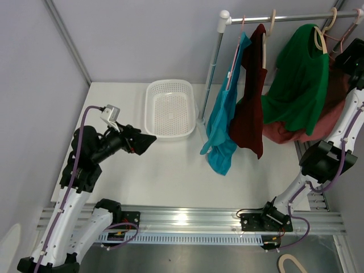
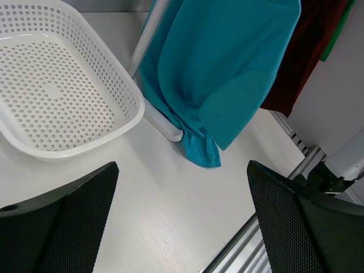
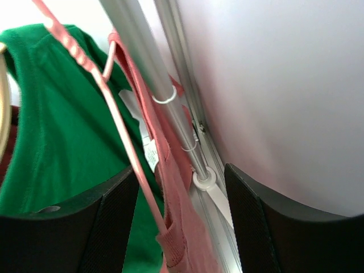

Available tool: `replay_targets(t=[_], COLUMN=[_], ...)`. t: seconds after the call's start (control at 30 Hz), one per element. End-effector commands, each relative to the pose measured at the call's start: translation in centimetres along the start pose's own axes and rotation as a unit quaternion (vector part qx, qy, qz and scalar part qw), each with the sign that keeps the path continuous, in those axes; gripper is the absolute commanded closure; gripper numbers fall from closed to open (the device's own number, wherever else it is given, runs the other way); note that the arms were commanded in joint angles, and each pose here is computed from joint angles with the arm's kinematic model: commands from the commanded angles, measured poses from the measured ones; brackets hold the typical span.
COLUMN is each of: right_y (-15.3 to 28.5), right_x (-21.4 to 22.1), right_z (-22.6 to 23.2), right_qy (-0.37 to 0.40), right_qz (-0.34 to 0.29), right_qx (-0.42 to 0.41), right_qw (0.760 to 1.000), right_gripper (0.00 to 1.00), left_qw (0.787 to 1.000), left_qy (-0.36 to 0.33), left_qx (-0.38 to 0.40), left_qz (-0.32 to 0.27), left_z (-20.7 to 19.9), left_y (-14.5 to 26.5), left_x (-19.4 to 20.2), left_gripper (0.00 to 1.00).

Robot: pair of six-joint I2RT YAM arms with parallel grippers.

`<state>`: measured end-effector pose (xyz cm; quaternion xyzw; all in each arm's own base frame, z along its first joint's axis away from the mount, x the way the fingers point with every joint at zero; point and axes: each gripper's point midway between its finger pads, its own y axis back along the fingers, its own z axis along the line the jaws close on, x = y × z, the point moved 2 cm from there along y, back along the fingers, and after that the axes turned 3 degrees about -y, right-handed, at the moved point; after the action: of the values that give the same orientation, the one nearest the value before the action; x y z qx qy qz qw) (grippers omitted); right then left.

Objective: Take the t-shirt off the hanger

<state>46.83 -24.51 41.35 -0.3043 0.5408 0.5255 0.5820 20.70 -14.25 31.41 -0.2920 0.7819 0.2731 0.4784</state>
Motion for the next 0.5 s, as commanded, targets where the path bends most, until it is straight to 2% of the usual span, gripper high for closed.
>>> replay_targets(t=[0.0,0.1,0.27,0.37,0.43,0.47], right_y=[0.9,1.1,0.8,0.7,0.6,0.6], right_x=[-3.2,-3.5,-3.4,-3.2,-2.9,-2.9], right_z=[1.8,2.4,3.6,4.0,4.3,4.4], right_qy=[0.033,0.043,0.044,0.046,0.049,0.050], right_qz=[-0.047,-0.049,-0.045,-0.042,-0.037,-0.036], right_qx=[-0.037,-0.053,-0.082,-0.086,-0.087,-0.087], right_qw=[0.998,0.996,0.995,0.994,0.994,0.994], right_gripper=[0.34,0.35,0.51,0.56,0.57,0.53], left_qw=[0.999,0.999,0.999,0.999,1.000,0.999], left_qy=[-0.018,-0.019,-0.022,-0.024,-0.024,-0.026], left_qx=[0.005,0.004,0.007,0.008,0.008,0.008], left_qz=[-0.034,-0.029,-0.024,-0.021,-0.018,-0.020], left_z=[-1.1,-0.9,-0.9,-0.9,-1.0,-1.0], left_y=[0.1,-0.2,-0.5,-0.8,-0.8,-0.8], left_x=[-2.5,-2.3,-2.2,-2.0,-1.8,-1.9], left_gripper=[0.01,0.01,0.00,0.01,0.01,0.01])
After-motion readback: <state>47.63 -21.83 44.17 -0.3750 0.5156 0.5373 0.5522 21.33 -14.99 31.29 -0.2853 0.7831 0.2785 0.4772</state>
